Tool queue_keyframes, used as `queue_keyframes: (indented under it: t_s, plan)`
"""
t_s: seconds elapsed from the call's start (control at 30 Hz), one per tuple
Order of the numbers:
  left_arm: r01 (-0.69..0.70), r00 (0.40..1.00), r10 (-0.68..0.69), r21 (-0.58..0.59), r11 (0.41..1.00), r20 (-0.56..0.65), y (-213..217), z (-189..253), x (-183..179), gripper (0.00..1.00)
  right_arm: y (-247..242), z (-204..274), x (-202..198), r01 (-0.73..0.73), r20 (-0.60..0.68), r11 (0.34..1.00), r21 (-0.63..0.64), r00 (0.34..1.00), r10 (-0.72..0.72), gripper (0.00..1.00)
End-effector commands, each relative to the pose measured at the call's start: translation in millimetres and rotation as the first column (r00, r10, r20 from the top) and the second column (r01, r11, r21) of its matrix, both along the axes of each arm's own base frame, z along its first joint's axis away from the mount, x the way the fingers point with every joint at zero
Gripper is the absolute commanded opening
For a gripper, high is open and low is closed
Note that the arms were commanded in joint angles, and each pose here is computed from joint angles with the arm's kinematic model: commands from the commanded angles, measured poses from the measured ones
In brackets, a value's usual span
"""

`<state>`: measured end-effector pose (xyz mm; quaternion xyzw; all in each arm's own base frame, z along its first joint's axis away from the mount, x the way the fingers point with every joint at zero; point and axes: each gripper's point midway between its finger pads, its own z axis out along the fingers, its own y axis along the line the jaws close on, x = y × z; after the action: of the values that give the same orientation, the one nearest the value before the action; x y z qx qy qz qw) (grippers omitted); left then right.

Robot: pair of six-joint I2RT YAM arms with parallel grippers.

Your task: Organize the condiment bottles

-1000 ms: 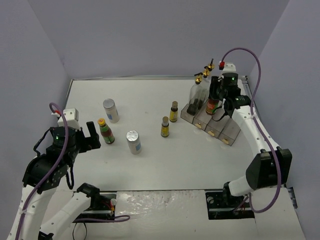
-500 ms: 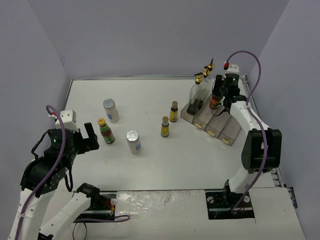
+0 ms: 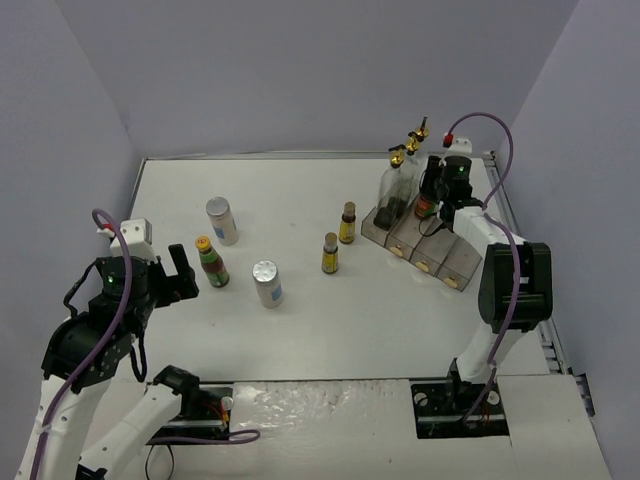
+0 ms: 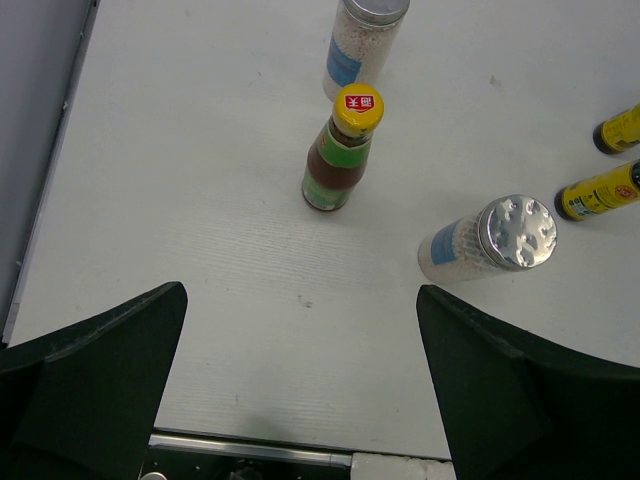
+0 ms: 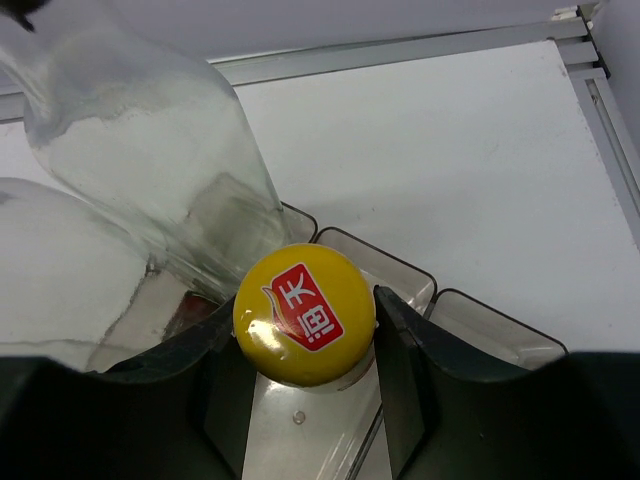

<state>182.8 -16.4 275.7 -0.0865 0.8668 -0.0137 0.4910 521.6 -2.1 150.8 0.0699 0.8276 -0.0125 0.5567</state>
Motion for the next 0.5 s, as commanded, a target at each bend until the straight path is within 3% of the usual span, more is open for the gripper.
queue_keyframes:
  t_s: [0.0, 0.27, 0.4, 0.47]
  plan:
    - [-0.007, 0.999, 0.008, -0.026, 1.000, 0.032, -6.3, 7.6, 13.8, 0.97, -7.9, 85.3, 26.9, 0.041, 0.302, 0.999, 0.003, 0.953, -0.040, 0.00]
    - [0.004, 1.000, -0.003, -0.042, 0.999, 0.017, -14.3, 1.2, 24.1, 0.97, -16.2, 66.9, 21.0, 0.080, 0.277, 0.997, -0.019, 0.958, -0.072, 0.03]
    - [0.005, 1.000, -0.004, -0.046, 0.999, 0.022, -16.4, -0.5, 28.4, 0.97, -17.5, 52.6, 17.7, 0.079, 0.246, 0.996, -0.033, 0.967, -0.069, 0.11]
    - [0.007, 1.000, -0.006, -0.048, 0.999, 0.020, -17.9, -1.7, 31.0, 0.97, -17.4, 48.5, 16.2, 0.076, 0.233, 0.997, -0.030, 0.970, -0.067, 0.24]
